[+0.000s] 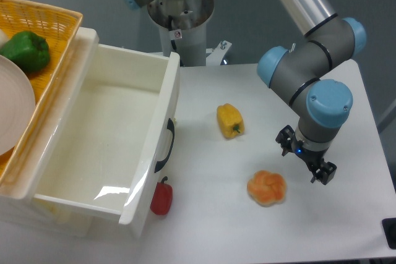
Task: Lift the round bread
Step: 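Move the gripper over the orange round bread and lower toward it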
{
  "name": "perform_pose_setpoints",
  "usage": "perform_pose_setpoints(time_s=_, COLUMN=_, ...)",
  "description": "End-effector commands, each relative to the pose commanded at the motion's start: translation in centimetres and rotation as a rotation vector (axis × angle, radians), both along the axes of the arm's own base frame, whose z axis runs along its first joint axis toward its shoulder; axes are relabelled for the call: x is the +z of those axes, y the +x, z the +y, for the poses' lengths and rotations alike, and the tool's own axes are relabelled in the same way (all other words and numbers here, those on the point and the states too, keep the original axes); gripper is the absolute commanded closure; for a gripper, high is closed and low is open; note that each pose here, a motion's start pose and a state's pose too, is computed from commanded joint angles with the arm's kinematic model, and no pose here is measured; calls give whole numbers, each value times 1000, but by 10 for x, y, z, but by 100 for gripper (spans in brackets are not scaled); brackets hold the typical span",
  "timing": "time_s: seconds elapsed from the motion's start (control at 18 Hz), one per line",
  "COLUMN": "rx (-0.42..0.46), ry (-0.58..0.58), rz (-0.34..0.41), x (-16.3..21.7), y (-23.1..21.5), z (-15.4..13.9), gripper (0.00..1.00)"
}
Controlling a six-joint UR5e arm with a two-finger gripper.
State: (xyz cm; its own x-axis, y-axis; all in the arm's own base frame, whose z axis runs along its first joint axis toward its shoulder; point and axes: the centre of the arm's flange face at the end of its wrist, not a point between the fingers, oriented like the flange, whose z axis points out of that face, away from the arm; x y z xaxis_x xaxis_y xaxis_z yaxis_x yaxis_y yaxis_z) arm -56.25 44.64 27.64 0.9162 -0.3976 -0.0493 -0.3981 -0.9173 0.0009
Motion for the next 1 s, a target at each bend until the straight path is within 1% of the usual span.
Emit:
perform_pose_setpoints(time_s=0.17, rx=0, ry=6, rz=-2, x=1, y=0, z=0, gripper=0)
perform_pose_setpoints(time_s=0.33, rx=16, ry=69, rz=-45, x=-2, y=4, z=0, gripper=0)
perform_pose_setpoints(time_s=0.44, rx=18, ry=67, rz=-51, x=-16, y=10, z=-2, gripper=0)
perform_pose_setpoints(time_s=0.5, rx=28, ry=75, rz=-32, x=-18, y=11, z=-3, gripper=0)
perform_pose_setpoints(time_s=0.61, rx=112, ry=80, rz=-36, x=-24, y=14, z=-4, gripper=0)
perform_pose_setpoints(time_s=0.67, rx=129, ry=79, rz=-38, x=-25, y=15, z=-5, gripper=0)
perform_pose_setpoints(time_s=1.0, rx=168, ry=72, rz=-45, x=-29, y=20, z=0, gripper=0)
